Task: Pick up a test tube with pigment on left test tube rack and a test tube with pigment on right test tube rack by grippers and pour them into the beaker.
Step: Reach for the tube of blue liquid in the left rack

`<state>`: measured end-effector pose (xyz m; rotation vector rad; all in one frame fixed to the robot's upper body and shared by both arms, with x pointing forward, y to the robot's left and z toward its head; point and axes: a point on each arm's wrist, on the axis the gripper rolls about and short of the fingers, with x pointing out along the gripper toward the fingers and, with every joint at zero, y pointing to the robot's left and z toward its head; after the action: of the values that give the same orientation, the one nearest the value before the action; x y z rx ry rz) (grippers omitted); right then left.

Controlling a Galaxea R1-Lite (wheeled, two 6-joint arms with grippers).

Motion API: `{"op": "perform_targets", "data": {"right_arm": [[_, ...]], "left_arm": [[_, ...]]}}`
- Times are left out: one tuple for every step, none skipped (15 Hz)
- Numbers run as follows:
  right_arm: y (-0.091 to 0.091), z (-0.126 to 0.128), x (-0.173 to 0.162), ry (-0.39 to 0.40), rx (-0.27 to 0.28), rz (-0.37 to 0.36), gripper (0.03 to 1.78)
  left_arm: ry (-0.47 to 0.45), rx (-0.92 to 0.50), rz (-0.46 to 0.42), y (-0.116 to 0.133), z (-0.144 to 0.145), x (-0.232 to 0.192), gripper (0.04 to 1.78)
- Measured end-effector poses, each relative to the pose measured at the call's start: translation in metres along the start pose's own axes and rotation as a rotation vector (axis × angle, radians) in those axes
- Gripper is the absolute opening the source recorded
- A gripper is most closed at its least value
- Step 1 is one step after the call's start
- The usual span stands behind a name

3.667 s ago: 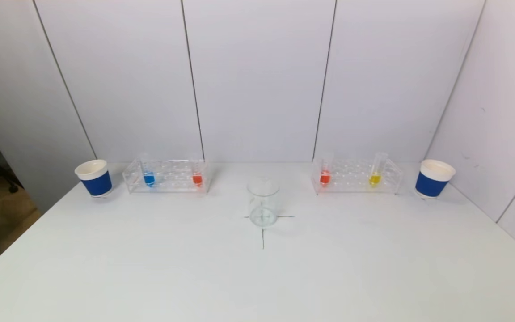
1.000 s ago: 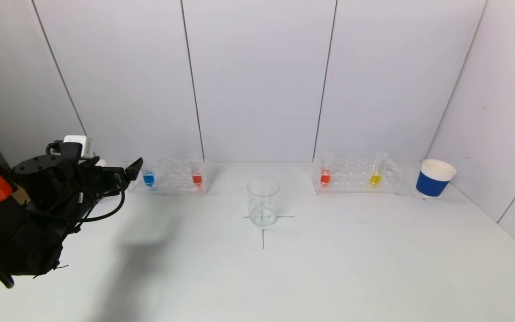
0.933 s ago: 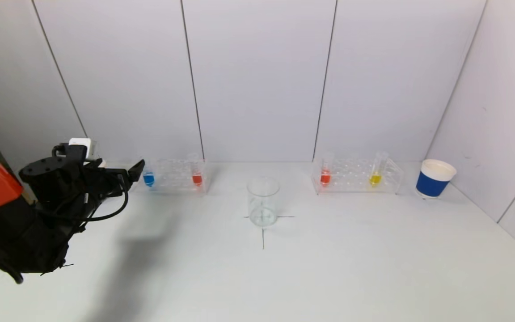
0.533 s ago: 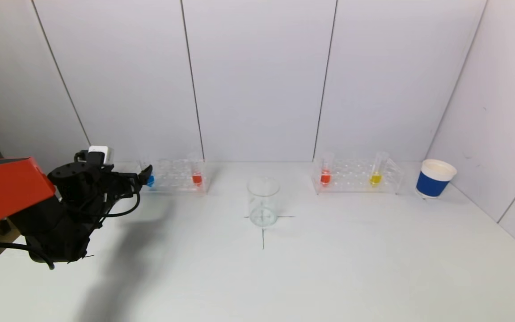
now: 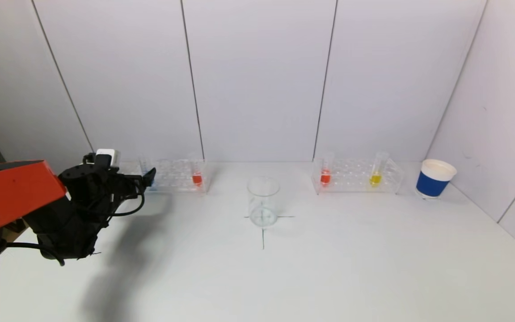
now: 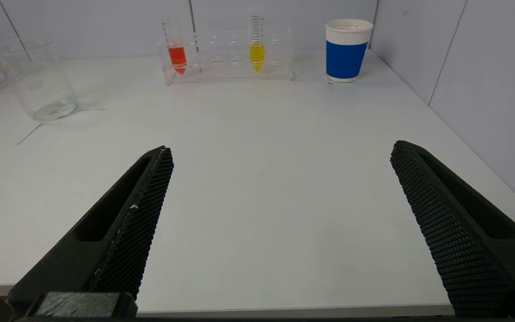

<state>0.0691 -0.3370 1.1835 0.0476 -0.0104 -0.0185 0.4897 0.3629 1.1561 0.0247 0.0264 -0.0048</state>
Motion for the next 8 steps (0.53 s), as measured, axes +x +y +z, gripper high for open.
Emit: {"op": "perform_targets", "data": {"right_arm": [[0.000, 0.000, 0.000, 0.000, 0.000, 0.000, 1.77], [0.000, 0.000, 0.000, 0.000, 0.000, 0.000, 1.77], [0.000, 0.000, 0.000, 0.000, 0.000, 0.000, 1.77], [0.000, 0.000, 0.000, 0.000, 0.000, 0.000, 1.77], [0.000, 0.000, 0.000, 0.000, 0.000, 0.000, 1.77], [0.000, 0.000, 0.000, 0.000, 0.000, 0.000, 1.77], [0.000, 0.000, 0.000, 0.000, 0.000, 0.000, 1.77], [0.000, 0.000, 0.000, 0.000, 0.000, 0.000, 1.77]], "left_arm": [[0.000, 0.001, 0.000, 0.000, 0.000, 0.001, 1.76], [0.004, 0.000, -0.001, 0.000, -0.001, 0.002, 1.76], [0.003, 0.001, -0.002, -0.001, -0.001, 0.003, 1.76], [0.000, 0.001, -0.002, 0.000, -0.001, 0.004, 1.76], [-0.004, 0.002, -0.002, 0.000, 0.000, 0.006, 1.76], [-0.003, 0.003, -0.002, 0.000, 0.000, 0.009, 1.76], [-0.001, 0.003, -0.003, -0.001, 0.001, 0.011, 1.76], [-0.003, 0.002, -0.005, -0.003, 0.002, 0.013, 1.76]]}}
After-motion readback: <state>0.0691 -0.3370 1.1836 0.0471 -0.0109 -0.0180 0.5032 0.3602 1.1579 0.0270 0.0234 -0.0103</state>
